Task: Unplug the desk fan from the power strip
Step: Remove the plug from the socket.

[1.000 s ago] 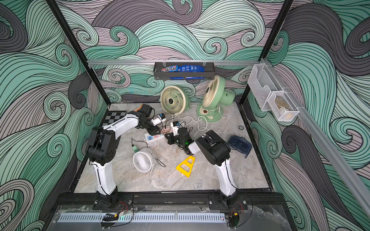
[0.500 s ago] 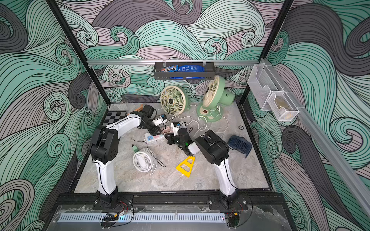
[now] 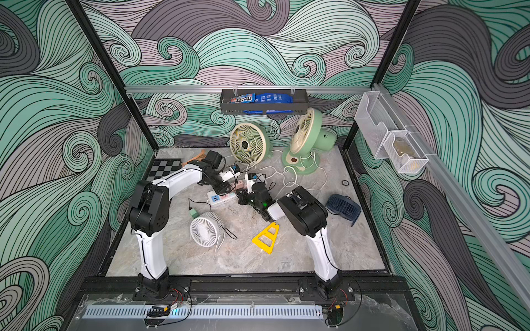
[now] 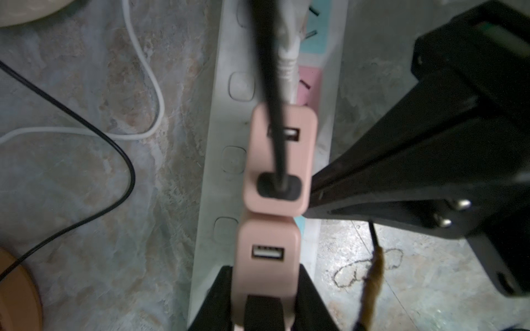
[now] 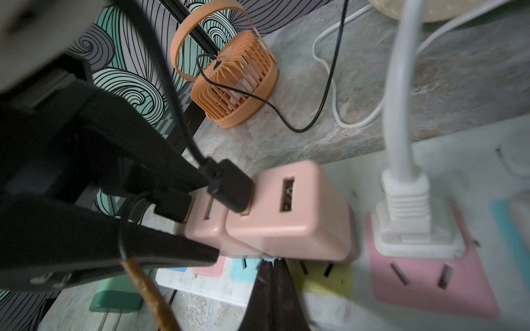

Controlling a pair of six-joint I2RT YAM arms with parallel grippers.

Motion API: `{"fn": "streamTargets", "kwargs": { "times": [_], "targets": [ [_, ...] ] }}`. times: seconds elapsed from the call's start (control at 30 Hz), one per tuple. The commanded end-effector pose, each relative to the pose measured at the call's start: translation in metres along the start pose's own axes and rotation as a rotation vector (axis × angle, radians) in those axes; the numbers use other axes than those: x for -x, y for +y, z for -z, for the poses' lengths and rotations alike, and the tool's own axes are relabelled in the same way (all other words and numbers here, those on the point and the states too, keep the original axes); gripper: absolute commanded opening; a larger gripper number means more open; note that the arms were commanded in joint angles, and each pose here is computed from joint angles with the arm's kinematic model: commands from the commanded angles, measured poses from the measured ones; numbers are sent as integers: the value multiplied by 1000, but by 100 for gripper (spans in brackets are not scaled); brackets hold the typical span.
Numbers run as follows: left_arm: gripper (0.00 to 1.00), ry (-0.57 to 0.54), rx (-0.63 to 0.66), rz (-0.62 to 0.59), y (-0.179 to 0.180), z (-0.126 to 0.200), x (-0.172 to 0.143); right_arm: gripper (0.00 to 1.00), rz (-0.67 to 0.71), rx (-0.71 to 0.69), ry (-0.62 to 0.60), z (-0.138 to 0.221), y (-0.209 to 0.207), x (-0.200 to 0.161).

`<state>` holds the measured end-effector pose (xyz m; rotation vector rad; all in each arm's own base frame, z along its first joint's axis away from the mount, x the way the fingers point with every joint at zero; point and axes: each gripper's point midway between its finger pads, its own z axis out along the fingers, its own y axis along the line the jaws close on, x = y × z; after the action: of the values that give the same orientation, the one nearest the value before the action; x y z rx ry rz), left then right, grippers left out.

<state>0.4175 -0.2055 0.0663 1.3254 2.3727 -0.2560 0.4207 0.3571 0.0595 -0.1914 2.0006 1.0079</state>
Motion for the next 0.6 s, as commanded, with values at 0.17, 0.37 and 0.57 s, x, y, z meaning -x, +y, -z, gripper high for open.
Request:
{"fn": "streamTargets", "kwargs": {
  "times": [0.17, 0.37, 0.57],
  "targets": [
    [0, 3, 93, -45, -2, 5, 6, 0, -42, -99, 101, -4, -24, -33],
    [0, 4, 1, -9, -11, 3, 5, 0, -55, -108, 142, -4, -26, -41],
    [0, 11, 109, -87, -5, 3, 2, 0, -66, -114, 156, -4, -29, -45]
  ]
}}
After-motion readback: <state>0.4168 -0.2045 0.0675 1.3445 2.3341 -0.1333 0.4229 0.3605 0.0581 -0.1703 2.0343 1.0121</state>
